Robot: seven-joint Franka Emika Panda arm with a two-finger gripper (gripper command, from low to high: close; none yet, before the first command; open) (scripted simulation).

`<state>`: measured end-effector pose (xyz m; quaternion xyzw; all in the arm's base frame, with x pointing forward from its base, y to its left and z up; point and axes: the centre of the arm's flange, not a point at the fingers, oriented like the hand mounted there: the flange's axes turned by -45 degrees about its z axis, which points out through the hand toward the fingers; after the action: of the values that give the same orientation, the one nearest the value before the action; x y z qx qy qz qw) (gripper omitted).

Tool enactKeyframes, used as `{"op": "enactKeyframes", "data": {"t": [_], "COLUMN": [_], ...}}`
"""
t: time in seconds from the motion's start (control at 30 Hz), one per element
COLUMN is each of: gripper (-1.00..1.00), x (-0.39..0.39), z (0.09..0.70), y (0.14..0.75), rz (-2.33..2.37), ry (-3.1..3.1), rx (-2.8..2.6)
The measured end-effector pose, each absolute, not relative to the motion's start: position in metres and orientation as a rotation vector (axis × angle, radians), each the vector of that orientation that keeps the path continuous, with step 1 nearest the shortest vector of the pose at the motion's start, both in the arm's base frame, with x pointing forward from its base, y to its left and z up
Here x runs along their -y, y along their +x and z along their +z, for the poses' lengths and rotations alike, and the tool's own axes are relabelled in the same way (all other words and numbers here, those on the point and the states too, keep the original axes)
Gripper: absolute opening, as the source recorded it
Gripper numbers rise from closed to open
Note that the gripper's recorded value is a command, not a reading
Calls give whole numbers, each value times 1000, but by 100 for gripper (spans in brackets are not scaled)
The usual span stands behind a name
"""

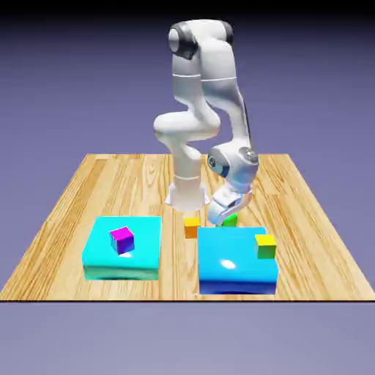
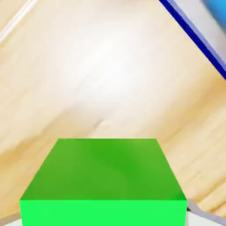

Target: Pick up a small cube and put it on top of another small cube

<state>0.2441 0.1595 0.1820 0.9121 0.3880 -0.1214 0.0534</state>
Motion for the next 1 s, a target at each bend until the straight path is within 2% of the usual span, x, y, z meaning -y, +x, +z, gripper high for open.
{"op": "enactKeyframes", "data": {"t": [0.13, 0.5, 0.8, 0.87, 0.97, 1.0], "gripper": [-100, -100, -100, -100, -100, 100], "x": [-161, -267, -263, -263, -254, -251], "z": [194, 262, 340, 343, 291, 275], "y": [245, 328, 444, 448, 452, 451], "rz": [-382, -273, -230, -233, -234, -233], "ry": [2800, 2389, 1759, 1732, 1732, 1731], "rx": [-1176, -2019, -2337, -2350, -2348, -2350]}}
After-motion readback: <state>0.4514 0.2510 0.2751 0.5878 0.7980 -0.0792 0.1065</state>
